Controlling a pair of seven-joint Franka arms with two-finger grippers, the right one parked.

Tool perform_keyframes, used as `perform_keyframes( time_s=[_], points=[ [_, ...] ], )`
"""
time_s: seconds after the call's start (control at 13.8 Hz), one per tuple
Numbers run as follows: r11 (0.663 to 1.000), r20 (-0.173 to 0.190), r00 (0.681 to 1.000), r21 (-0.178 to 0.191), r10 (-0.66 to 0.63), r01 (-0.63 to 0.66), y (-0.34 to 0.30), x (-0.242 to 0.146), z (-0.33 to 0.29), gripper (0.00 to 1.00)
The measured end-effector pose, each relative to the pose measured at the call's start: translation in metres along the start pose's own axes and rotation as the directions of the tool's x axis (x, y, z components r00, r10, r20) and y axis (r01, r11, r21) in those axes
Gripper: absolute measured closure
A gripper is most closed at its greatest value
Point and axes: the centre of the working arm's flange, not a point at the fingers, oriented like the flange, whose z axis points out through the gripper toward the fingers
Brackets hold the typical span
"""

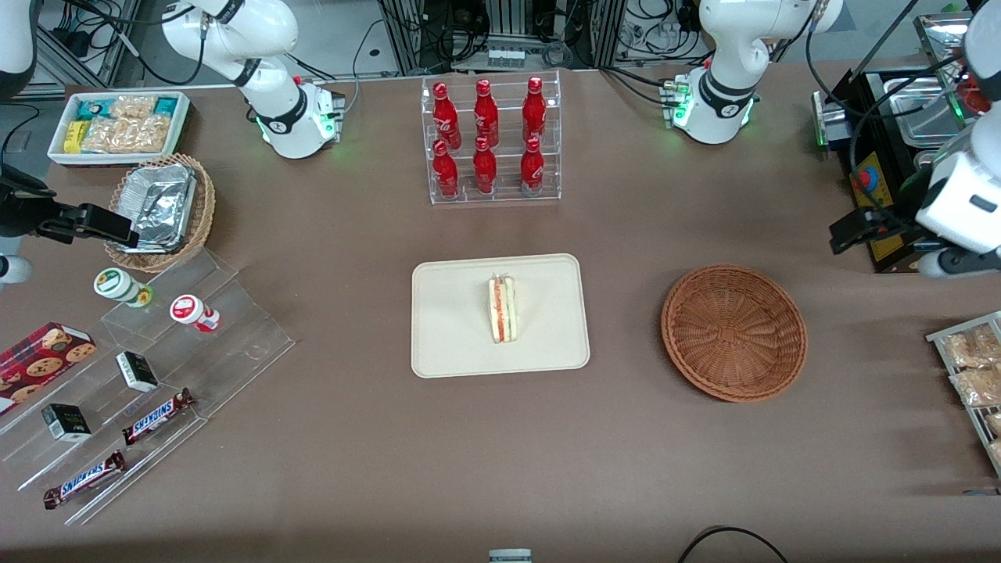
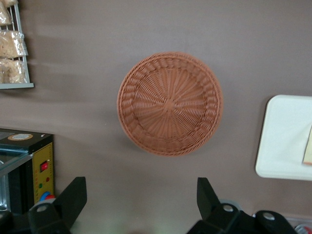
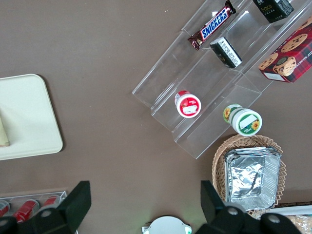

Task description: Place sandwich from basket to tray

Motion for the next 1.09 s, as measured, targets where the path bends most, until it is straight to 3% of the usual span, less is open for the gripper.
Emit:
perform_keyframes(
  time_s=[0.29, 0.87, 1.09],
  points=[
    [0.999, -0.012, 0.999, -0.009, 0.037, -0.037, -0.011, -0.022, -0.006, 0.00],
    [0.996, -0.099, 0.992, -0.027, 0.079, -0.082, 0.006, -0.009, -0.034, 0.00],
    [0.990, -0.107, 0.985, -0.021, 0.136, -0.139, 0.010, -0.010, -0.039, 0.00]
  ],
)
